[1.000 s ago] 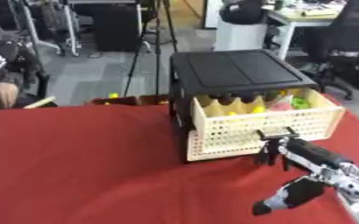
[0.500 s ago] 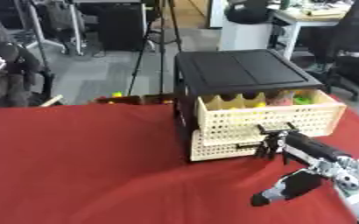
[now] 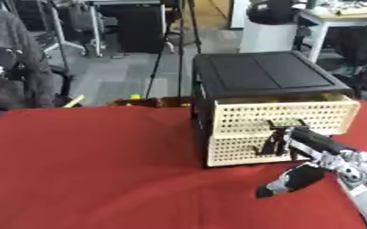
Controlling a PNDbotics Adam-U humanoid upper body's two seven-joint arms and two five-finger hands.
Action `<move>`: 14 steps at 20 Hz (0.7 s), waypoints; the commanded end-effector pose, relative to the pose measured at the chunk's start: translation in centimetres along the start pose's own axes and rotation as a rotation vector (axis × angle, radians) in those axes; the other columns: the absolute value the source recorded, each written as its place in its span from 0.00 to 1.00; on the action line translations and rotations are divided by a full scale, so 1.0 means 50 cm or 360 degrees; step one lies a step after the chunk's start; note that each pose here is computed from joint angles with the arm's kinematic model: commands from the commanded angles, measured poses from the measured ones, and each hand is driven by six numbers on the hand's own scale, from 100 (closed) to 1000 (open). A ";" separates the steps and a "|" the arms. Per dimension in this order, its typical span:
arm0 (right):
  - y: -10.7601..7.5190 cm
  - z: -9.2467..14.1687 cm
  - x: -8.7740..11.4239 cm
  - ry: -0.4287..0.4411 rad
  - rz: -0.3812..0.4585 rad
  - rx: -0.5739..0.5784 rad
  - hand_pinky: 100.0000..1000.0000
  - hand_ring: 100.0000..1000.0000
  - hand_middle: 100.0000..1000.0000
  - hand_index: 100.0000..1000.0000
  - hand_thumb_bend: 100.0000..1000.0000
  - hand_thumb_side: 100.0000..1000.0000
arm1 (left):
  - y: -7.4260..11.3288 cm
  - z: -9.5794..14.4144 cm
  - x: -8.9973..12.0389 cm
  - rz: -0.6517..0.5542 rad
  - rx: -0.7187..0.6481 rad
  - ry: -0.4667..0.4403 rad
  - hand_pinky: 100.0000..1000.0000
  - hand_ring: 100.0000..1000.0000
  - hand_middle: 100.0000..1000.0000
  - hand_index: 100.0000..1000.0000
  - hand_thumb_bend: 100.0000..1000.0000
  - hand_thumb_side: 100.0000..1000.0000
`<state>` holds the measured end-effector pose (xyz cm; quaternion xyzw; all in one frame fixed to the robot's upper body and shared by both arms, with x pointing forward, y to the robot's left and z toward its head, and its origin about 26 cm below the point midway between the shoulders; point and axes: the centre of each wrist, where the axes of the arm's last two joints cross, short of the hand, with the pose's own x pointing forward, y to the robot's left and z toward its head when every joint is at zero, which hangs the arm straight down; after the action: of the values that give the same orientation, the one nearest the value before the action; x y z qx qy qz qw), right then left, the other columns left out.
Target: Pick up objects from table and place into drawer.
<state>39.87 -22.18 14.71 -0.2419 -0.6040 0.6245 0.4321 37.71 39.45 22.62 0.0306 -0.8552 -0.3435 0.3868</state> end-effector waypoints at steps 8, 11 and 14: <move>-0.019 -0.020 -0.029 0.0102 0.0027 -0.0028 0.37 0.57 0.56 0.66 1.00 0.60 | 0.015 0.006 0.019 -0.0031 0.0025 -0.0049 0.24 0.35 0.42 0.58 0.00 0.81; -0.026 -0.024 -0.035 0.0121 0.0038 -0.0034 0.37 0.57 0.56 0.66 1.00 0.61 | 0.014 0.012 0.019 -0.0028 0.0026 -0.0042 0.24 0.35 0.42 0.58 0.00 0.81; -0.034 -0.029 -0.039 0.0136 0.0047 -0.0043 0.37 0.57 0.55 0.66 1.00 0.61 | 0.012 0.017 0.016 -0.0024 0.0025 -0.0029 0.24 0.35 0.42 0.58 0.00 0.82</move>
<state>42.06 -22.93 14.21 -0.2662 -0.5826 0.6189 0.4547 37.00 39.81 21.65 0.0262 -0.8563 -0.3351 0.3922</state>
